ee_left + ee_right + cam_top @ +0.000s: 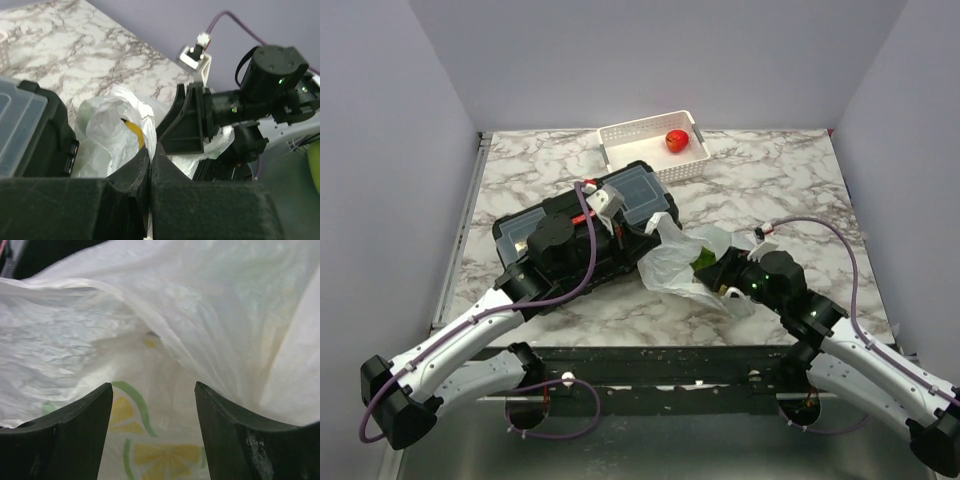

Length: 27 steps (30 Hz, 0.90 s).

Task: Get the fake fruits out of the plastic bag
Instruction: Adjust the plastic bag at the center of the board.

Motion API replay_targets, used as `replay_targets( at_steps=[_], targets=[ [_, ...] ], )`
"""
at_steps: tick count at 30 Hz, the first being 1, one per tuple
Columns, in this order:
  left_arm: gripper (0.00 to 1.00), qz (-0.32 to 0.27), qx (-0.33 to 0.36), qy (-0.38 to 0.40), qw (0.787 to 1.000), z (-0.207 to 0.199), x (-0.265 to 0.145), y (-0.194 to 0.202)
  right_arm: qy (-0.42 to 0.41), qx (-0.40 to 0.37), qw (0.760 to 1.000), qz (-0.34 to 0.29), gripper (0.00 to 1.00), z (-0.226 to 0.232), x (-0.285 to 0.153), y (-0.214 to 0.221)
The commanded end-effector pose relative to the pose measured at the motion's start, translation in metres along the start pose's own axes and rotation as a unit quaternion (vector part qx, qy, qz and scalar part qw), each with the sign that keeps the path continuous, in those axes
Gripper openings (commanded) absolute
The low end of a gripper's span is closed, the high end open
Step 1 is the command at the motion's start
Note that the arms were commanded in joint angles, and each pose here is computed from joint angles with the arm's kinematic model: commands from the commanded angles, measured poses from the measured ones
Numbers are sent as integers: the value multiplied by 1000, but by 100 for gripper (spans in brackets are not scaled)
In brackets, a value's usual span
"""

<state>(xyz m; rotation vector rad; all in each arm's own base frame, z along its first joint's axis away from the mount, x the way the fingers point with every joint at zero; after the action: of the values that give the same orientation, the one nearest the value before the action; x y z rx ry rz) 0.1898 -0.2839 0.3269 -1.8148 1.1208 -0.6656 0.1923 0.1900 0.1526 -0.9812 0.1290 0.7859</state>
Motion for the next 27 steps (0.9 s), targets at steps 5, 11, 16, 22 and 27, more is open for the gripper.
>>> replay_targets(
  at_steps=[5,11,16,22,27],
  targets=[
    [0,23,-13,33,999,-6,-21,32,-133,-99,986,-24,64,43,21,-8],
    [0,26,-26,-8,999,9,-25,40,-93,-92,991,36,53,35,30,59],
    [0,31,-36,-41,998,23,-19,45,-24,-141,988,63,53,27,34,112],
    [0,27,-38,-44,998,23,-19,44,38,-142,984,97,52,9,56,141],
    [0,-8,-1,-12,1000,14,-38,44,49,-132,989,37,66,16,41,102]
  ],
)
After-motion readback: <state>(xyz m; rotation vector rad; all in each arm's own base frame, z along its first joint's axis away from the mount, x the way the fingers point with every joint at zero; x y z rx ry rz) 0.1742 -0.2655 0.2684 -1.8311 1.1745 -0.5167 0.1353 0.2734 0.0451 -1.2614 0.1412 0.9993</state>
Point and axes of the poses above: each gripper's point midway between its finger pads, its own x axis out along the fingers, its own z axis along the line the jaws close on, y = z × x, the point moved 1 cm from there along -x, back along the fingers, and after that the axes turned 6 degrees about -x, right-handed, at the moved point
